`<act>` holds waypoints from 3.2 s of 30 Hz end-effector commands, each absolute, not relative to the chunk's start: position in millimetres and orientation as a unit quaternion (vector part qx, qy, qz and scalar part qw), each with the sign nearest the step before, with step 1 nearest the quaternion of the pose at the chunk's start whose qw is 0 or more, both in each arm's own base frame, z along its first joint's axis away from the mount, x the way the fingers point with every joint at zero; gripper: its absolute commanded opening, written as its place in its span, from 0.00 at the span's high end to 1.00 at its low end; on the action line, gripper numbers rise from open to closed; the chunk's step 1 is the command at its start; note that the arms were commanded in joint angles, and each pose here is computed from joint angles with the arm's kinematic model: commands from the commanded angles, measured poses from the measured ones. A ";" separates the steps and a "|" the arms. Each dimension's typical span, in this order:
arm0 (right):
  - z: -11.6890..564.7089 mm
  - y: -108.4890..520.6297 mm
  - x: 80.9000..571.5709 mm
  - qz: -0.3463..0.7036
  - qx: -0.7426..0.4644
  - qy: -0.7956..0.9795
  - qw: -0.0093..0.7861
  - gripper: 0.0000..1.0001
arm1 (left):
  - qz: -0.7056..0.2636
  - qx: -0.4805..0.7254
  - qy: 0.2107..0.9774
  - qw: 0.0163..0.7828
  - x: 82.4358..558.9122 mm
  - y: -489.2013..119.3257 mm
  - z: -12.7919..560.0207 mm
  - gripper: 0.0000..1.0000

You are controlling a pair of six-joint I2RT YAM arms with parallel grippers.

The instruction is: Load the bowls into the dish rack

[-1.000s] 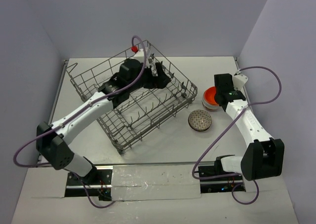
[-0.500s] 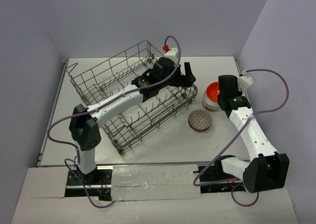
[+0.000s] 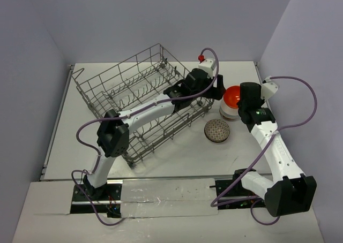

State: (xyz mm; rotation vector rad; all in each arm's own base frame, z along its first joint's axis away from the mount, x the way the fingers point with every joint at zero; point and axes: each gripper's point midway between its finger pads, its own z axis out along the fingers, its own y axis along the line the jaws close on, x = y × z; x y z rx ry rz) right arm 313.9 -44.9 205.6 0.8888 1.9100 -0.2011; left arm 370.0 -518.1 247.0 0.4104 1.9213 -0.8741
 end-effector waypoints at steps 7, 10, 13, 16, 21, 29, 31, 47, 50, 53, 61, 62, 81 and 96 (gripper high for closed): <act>234.8 -43.4 321.4 -0.046 0.377 0.751 0.540 1.00 | -0.391 0.198 0.731 0.522 374.2 -552.8 277.7 0.23; 237.4 -42.0 321.4 -0.039 0.375 0.748 0.546 1.00 | -0.391 0.205 0.731 0.521 373.4 -559.3 271.1 0.27; 238.9 -42.1 320.4 -0.036 0.375 0.746 0.549 1.00 | -0.386 0.207 0.732 0.522 373.5 -563.0 265.6 0.36; 242.2 -41.6 320.2 -0.031 0.375 0.740 0.557 1.00 | -0.377 0.202 0.735 0.526 376.5 -566.0 259.7 0.41; 243.9 -40.9 319.3 -0.027 0.375 0.740 0.558 1.00 | -0.377 0.202 0.735 0.527 376.5 -571.7 256.2 0.43; 251.7 -38.8 315.8 -0.014 0.367 0.731 0.575 1.00 | -0.382 0.193 0.722 0.543 378.7 -572.2 270.3 0.76; 255.0 -38.6 314.6 -0.010 0.364 0.727 0.582 1.00 | -0.382 0.191 0.720 0.547 378.3 -569.6 276.7 0.88; 304.2 3.3 312.7 0.097 0.262 0.714 0.642 0.30 | -0.291 0.180 0.682 0.646 393.8 -519.5 340.3 1.00; 319.2 9.8 307.4 0.101 0.246 0.718 0.643 0.23 | -0.248 0.181 0.666 0.680 395.0 -494.0 368.4 1.00; 340.7 19.3 301.6 0.102 0.224 0.718 0.652 0.23 | -0.190 0.194 0.656 0.704 392.4 -463.1 383.4 1.00; 381.1 55.9 293.5 0.158 0.151 0.711 0.669 0.25 | -0.110 0.184 0.661 0.720 369.3 -379.6 404.6 1.00; 383.0 60.2 293.7 0.165 0.142 0.710 0.669 0.26 | -0.110 0.181 0.663 0.718 367.0 -373.4 403.5 1.00; 362.6 159.8 308.5 0.221 -0.034 0.749 0.624 0.35 | -0.059 0.253 0.654 0.711 330.5 -265.4 361.1 1.00; 356.0 241.4 305.5 0.225 -0.135 0.759 0.596 0.43 | -0.061 0.337 0.627 0.700 316.0 -261.5 351.5 1.00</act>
